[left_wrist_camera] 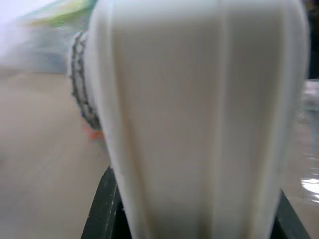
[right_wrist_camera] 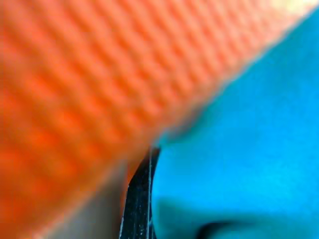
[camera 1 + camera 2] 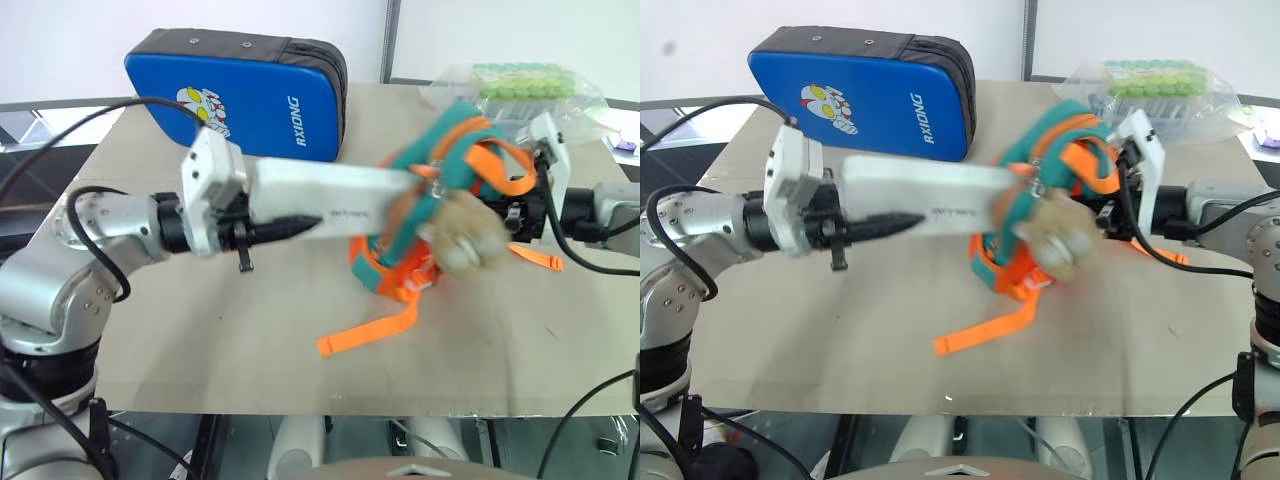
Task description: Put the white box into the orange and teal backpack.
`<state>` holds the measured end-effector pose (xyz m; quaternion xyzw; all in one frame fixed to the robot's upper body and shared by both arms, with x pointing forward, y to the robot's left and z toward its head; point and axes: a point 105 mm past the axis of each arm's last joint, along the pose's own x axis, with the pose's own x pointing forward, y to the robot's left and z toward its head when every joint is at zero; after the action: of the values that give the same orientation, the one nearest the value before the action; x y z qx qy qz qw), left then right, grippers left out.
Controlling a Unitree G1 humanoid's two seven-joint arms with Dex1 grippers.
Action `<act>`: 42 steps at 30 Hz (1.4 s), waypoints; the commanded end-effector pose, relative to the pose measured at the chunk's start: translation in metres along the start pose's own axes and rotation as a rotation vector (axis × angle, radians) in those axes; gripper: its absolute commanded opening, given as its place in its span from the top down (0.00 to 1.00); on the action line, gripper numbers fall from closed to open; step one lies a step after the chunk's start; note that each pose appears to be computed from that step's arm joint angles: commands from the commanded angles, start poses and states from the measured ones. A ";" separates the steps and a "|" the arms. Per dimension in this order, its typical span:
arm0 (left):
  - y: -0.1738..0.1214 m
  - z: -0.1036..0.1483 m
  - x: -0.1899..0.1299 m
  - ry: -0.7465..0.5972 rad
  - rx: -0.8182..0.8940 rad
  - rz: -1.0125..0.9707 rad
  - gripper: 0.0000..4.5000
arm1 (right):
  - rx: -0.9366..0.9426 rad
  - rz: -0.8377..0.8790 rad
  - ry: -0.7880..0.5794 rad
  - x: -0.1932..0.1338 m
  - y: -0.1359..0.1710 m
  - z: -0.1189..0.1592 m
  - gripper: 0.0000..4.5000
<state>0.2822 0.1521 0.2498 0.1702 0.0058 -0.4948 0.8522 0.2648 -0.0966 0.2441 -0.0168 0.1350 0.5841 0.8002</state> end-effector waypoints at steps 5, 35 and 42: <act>0.039 0.003 -0.018 0.033 0.104 0.184 0.76 | -0.074 0.114 -0.010 0.001 0.025 0.011 0.99; -0.046 0.007 -0.074 -0.007 -0.198 -0.474 0.76 | -0.073 0.106 0.021 0.002 0.019 0.011 0.99; -0.039 0.000 -0.037 -0.032 -0.090 -0.305 0.76 | -0.076 0.119 0.014 0.003 0.022 0.014 0.99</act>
<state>0.2273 0.1803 0.2395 0.0913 0.0673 -0.6311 0.7673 0.2576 -0.0930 0.2434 -0.0314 0.1569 0.6076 0.7779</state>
